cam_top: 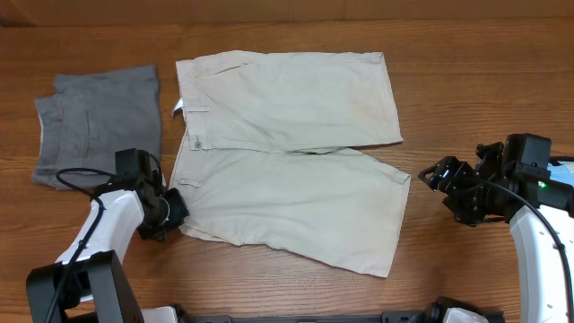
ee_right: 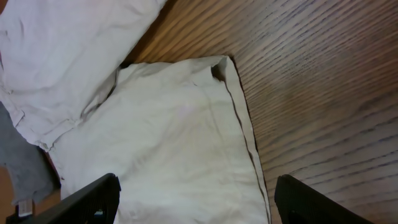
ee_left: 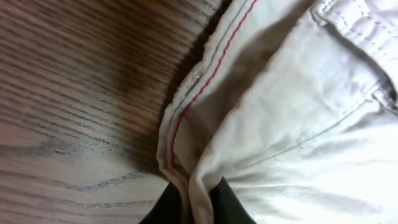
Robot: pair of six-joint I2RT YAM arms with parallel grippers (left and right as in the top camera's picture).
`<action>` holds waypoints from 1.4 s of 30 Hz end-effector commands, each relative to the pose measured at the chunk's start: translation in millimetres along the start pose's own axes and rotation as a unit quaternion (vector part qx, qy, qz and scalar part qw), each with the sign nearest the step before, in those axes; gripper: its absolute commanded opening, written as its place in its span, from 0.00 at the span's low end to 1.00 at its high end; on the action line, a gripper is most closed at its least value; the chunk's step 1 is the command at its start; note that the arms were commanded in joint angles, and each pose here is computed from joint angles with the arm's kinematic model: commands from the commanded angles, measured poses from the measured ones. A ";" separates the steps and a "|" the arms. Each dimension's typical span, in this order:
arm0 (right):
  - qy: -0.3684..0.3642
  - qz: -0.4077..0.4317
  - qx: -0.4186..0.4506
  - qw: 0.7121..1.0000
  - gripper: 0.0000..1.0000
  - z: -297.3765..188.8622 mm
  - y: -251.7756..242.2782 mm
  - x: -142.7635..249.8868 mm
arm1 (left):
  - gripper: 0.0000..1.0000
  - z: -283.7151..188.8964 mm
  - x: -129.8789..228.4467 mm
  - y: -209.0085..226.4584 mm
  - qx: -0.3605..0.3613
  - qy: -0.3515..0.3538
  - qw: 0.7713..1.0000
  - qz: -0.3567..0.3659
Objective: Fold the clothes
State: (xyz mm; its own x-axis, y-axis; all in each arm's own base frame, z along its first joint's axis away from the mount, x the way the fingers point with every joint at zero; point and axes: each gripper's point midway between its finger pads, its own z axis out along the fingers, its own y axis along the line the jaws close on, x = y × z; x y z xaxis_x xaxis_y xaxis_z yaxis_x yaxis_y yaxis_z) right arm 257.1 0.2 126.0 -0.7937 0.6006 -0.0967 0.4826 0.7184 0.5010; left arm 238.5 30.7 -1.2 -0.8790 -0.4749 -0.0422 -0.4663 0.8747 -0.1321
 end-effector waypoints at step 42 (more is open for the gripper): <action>0.274 0.182 0.029 0.944 0.62 51.6 -69.9 178.7 | 0.10 -38.8 -17.9 -25.7 0.045 0.017 0.998 0.051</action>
State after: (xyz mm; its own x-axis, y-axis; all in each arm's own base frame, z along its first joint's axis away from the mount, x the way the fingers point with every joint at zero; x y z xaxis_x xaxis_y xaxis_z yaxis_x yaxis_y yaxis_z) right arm 101.3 76.2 31.4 -0.6537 0.5348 0.5355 0.7521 0.5374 0.3814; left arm 252.8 22.2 35.7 -0.9183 -0.3959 -0.0045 -0.3882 0.9025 -0.1867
